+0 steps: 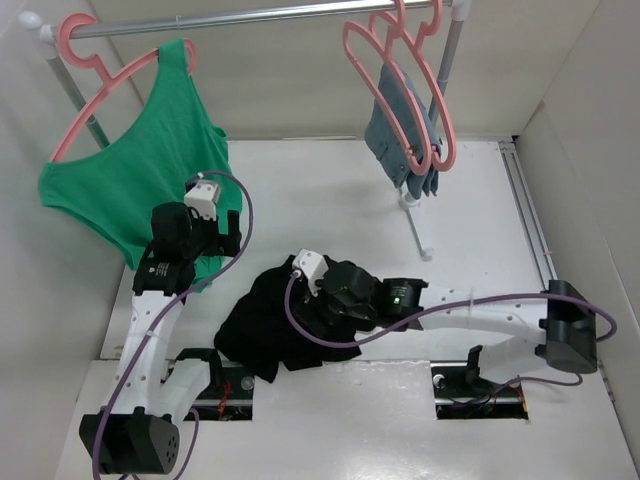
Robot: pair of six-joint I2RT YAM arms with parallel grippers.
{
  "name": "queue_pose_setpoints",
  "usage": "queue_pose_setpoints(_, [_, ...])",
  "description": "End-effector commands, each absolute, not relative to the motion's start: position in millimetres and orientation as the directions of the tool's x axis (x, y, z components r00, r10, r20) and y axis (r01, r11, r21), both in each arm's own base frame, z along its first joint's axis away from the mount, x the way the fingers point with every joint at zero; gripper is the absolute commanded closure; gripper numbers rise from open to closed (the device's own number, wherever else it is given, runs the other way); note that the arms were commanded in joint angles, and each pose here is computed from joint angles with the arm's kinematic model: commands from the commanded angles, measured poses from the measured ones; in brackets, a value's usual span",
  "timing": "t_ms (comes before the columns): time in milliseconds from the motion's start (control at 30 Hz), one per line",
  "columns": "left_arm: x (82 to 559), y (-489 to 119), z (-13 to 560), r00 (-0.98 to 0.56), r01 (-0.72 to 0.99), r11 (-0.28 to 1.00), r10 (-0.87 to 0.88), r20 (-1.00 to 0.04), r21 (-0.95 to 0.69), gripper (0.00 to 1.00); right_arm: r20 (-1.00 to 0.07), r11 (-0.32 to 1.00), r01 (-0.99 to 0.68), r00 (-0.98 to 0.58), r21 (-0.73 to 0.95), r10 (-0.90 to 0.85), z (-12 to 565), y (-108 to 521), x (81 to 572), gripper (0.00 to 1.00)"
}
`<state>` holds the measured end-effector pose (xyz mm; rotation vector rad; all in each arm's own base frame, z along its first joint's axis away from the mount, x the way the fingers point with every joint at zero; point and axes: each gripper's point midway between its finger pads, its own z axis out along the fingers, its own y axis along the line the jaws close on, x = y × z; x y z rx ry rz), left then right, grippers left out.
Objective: Place the t-shirt on the hanger
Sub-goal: Move the tshirt to the center of the board
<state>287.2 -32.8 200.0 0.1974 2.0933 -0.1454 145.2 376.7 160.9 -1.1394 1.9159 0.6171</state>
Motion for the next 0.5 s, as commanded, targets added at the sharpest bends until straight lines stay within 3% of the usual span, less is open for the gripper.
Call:
queue_pose_setpoints(0, [288, -44, 216, -0.449, 0.275, 0.961, 0.110, -0.887, -0.020, 0.00, -0.805, 0.571, -0.821, -0.341, 0.004, -0.485, 139, 378, 159, 0.10])
queue_pose_setpoints(100, [286, -44, 214, -0.457, 0.275, 0.961, 0.110, -0.883, -0.022, 0.00, -0.779, 0.587, -0.809, -0.363, -0.009, -0.511, 125, 388, 171, 0.17])
queue_pose_setpoints(200, [285, -44, 212, -0.462, 0.279, 0.960, 0.120, -0.879, -0.016, 0.00, -0.762, 0.582, -0.813, -0.376, -0.001, -0.526, 115, 400, 184, 0.38])
queue_pose_setpoints(233, [284, -44, 215, -0.454, 0.279, 0.960, 0.119, -0.883, -0.014, 0.00, -0.763, 0.585, -0.811, -0.373, -0.007, -0.527, 116, 401, 189, 0.51])
queue_pose_setpoints(267, [284, -44, 215, -0.454, 0.279, 0.960, 0.119, -0.883, -0.014, 0.00, -0.761, 0.567, -0.823, -0.348, -0.032, -0.548, 120, 406, 193, 0.83])
queue_pose_setpoints(300, [284, -44, 215, -0.454, 0.279, 0.960, 0.119, -0.883, -0.014, 0.00, -0.775, 0.553, -0.832, -0.318, -0.049, -0.546, 130, 411, 196, 0.99])
queue_pose_setpoints(467, [286, -41, 216, -0.455, 0.246, 0.969, 0.090, -0.886, -0.028, 0.00, -0.842, 0.433, -0.884, -0.093, -0.175, -0.531, 210, 446, 213, 1.00])
